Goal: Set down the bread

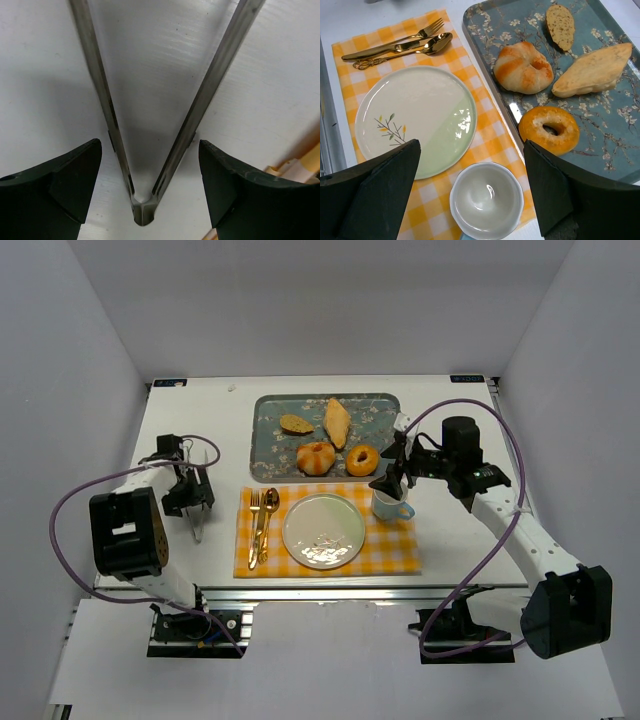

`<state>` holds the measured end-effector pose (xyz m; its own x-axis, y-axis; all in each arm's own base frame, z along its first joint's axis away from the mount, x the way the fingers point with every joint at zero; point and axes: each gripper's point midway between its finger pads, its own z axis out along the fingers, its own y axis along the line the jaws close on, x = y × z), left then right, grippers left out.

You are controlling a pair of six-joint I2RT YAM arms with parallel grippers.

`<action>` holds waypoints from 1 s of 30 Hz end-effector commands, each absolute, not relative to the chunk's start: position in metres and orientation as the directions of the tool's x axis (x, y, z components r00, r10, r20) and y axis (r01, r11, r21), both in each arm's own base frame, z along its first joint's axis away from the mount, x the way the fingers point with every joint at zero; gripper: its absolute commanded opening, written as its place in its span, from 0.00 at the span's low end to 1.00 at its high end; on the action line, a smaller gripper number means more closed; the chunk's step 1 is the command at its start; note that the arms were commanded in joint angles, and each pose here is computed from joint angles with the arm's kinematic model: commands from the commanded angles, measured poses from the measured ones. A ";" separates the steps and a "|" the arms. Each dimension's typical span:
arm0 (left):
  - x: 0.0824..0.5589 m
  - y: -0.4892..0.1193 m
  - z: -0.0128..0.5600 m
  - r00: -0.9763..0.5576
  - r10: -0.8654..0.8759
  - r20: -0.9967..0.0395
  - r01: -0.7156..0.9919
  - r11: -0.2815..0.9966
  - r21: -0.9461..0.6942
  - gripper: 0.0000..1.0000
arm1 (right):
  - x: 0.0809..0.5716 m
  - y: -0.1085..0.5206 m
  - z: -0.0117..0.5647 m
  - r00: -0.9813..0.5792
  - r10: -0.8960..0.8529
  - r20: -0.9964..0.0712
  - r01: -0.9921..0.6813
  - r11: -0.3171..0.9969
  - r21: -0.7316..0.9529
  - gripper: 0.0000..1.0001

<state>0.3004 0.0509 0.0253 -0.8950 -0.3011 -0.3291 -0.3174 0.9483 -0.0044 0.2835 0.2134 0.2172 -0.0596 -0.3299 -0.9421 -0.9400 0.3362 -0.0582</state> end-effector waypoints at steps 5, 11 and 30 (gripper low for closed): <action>0.317 0.057 0.027 -0.871 -0.278 -0.404 -0.306 0.952 0.005 0.80 | 0.290 0.212 0.224 -0.050 -0.303 -0.952 -0.937 0.344 -0.060 0.89; 0.313 0.056 0.016 -0.870 -0.287 -0.401 -0.315 0.949 0.005 0.55 | 0.294 0.209 0.226 -0.056 -0.298 -0.953 -0.932 0.358 -0.058 0.89; 0.354 -0.077 0.158 -0.711 -0.255 -0.655 0.117 0.876 -0.467 0.31 | 0.300 0.199 0.232 -0.056 -0.281 -0.958 -0.920 0.388 -0.060 0.89</action>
